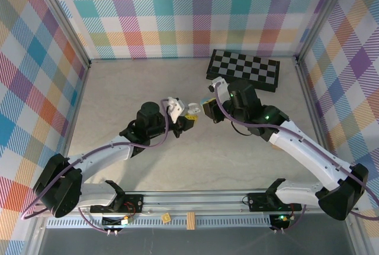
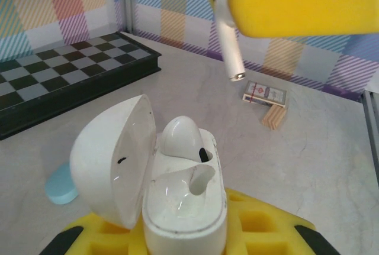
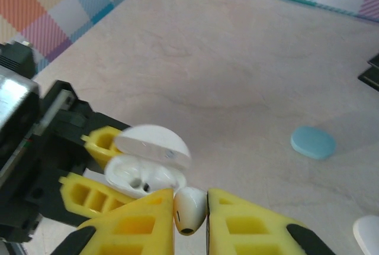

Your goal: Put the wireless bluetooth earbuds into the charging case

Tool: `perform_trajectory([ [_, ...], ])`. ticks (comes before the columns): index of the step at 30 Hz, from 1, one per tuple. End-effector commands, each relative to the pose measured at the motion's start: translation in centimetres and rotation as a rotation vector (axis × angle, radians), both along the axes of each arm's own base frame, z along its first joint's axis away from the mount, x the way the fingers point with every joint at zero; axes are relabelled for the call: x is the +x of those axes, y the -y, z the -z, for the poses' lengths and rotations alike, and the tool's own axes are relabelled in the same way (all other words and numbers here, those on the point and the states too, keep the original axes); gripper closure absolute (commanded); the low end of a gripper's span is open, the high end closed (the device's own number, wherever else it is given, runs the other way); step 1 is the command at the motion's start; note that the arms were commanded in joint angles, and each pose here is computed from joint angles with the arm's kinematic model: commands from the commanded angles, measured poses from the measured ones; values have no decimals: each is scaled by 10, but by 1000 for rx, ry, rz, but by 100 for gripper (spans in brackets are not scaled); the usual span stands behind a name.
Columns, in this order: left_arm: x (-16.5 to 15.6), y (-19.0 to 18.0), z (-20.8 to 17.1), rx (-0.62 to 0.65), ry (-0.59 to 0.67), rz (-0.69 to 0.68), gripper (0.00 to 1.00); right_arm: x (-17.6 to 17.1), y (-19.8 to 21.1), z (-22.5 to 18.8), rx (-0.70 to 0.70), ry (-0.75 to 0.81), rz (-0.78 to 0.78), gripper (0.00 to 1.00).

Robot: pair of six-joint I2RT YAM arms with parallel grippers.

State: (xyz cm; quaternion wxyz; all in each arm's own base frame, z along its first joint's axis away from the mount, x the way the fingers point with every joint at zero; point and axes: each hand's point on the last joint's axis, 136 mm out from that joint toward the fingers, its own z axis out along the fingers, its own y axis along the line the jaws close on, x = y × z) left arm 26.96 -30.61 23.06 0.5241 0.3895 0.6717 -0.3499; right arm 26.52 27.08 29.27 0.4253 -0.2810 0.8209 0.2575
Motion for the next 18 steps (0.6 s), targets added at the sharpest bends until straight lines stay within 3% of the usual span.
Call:
perform_trajectory([
  [1,-1,11,-25,-50,73,28,88,-6,-16,-24,56,57,-98,81],
  [18,-7,22,-33,-72,62,68,88,-3,-29,-12,32,63,-165,80],
])
